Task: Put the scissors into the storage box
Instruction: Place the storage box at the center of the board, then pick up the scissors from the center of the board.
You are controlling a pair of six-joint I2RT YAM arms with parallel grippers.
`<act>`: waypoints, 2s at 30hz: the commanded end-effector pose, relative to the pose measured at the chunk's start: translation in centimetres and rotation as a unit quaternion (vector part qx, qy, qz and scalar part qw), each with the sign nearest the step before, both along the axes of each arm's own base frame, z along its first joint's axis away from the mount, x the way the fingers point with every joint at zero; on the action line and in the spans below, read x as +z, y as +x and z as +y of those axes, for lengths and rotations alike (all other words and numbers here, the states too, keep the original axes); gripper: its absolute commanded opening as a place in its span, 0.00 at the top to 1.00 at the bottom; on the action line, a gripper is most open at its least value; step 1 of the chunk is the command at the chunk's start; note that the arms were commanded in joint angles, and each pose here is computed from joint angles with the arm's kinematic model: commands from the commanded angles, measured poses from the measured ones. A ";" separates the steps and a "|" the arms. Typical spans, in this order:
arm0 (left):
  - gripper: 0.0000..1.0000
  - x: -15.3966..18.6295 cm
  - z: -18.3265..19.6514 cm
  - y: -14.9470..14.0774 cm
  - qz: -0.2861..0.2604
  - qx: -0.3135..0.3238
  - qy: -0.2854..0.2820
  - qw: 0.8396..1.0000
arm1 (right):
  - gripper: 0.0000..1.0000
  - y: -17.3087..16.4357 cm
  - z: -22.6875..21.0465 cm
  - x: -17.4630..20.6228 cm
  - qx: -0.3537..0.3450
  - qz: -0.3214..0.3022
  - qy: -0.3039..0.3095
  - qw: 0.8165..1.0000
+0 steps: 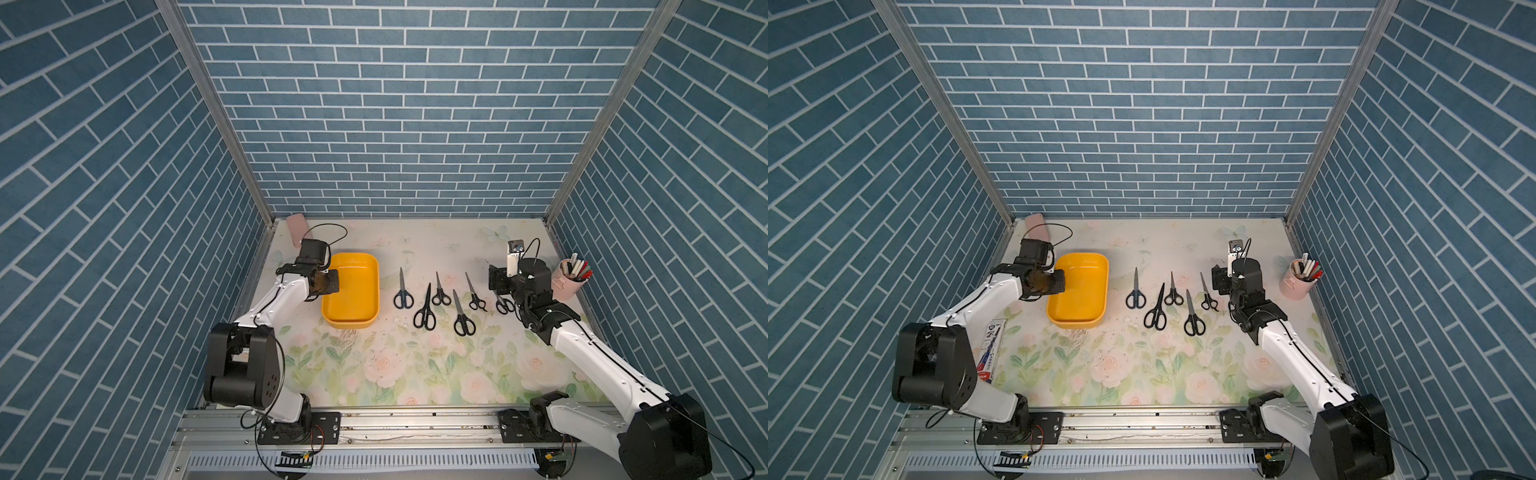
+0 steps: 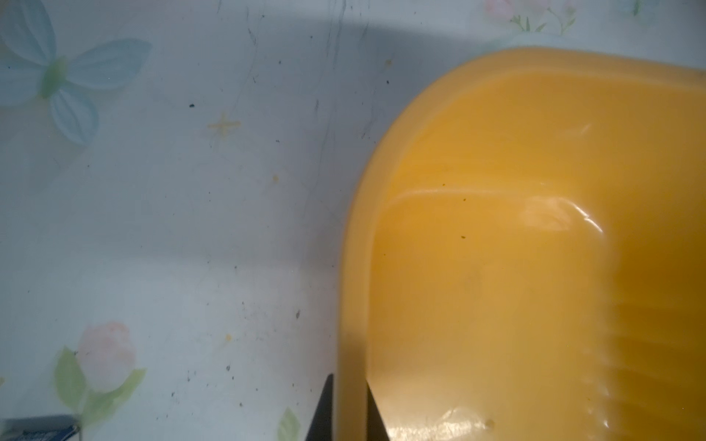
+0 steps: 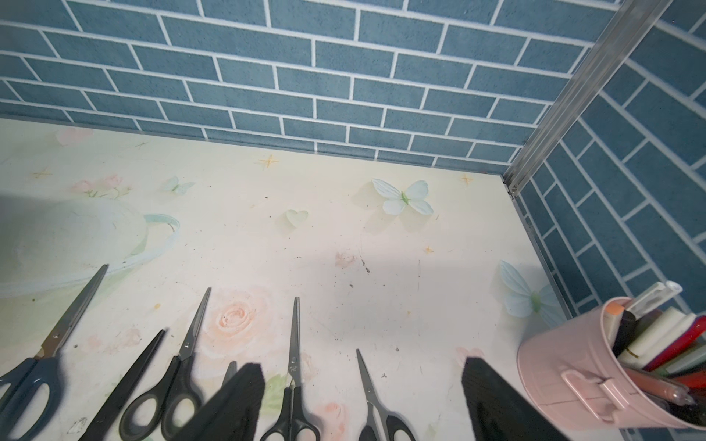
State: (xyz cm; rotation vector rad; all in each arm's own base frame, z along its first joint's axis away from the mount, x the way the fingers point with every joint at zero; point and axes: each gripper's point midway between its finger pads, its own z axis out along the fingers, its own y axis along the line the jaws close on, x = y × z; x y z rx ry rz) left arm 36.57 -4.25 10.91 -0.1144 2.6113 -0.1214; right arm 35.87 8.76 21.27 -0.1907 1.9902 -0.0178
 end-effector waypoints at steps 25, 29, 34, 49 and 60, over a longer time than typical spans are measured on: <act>1.00 -8.0 -3.8 -2.4 0.059 0.000 -0.024 0.998 | 0.16 0.6 2.4 -2.2 0.035 0.026 0.026 0.999; 1.00 -8.5 -3.9 -2.1 0.062 -0.001 -0.021 0.998 | 0.16 0.6 2.5 -2.6 0.035 0.030 0.026 0.999; 0.94 -8.7 -4.2 -1.9 0.063 -0.004 -0.021 0.998 | 0.16 0.8 2.5 -3.1 0.033 0.035 0.022 0.999; 0.54 -6.0 -4.9 -1.4 0.047 -0.003 -0.037 0.998 | 0.14 1.3 2.5 -3.9 0.020 0.061 0.010 0.998; 0.25 3.9 -4.4 0.3 -0.055 0.012 -0.043 0.997 | 0.00 -0.2 2.9 -5.2 -0.020 0.168 0.095 0.981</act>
